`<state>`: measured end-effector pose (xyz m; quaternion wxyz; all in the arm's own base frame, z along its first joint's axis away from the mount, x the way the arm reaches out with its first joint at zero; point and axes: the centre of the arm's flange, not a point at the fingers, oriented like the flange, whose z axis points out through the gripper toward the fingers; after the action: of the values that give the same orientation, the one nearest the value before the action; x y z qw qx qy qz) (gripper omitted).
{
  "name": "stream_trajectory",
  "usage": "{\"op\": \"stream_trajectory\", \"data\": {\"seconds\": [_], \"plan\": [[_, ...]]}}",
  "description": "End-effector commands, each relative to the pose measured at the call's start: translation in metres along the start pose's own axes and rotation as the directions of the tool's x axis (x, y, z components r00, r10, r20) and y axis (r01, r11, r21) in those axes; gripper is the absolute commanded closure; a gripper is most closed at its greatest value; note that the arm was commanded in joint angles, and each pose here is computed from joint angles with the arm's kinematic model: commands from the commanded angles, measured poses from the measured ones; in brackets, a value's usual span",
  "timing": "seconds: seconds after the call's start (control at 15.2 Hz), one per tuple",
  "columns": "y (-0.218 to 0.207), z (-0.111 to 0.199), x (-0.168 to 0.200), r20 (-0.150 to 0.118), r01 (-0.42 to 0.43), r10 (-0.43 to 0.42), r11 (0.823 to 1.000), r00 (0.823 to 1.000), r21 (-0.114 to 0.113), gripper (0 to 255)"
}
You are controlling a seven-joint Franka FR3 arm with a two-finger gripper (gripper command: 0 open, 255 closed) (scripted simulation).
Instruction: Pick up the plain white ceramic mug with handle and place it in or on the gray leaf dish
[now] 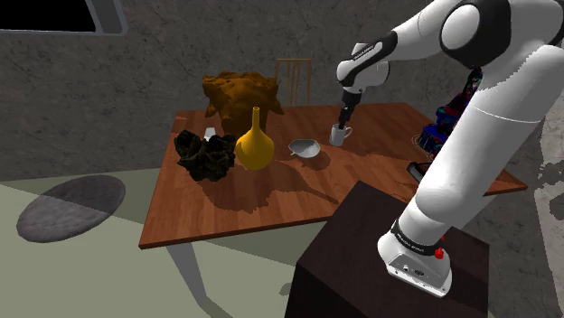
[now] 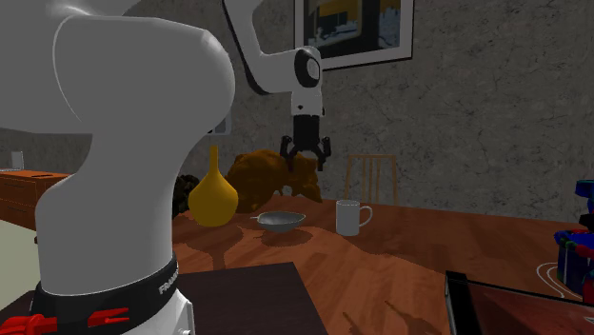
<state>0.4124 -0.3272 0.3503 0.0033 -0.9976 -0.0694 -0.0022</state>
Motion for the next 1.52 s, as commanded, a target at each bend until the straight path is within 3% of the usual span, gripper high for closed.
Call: {"op": "stream_trajectory", "data": {"seconds": [0.0, 0.73, 1.25, 1.45], "plan": [[0.02, 0.015, 0.003, -0.009, 0.006, -0.006, 1.0, 1.0, -0.002, 0], [0.14, 0.086, 0.035, -0.054, 0.03, -0.03, 1.0, 0.998, -0.009, 0], [0.143, 0.128, 0.038, -0.055, 0.03, -0.031, 0.999, 0.998, -0.009, 0], [0.143, 0.128, 0.038, -0.055, 0.03, -0.031, 0.999, 0.998, -0.009, 0]]}}
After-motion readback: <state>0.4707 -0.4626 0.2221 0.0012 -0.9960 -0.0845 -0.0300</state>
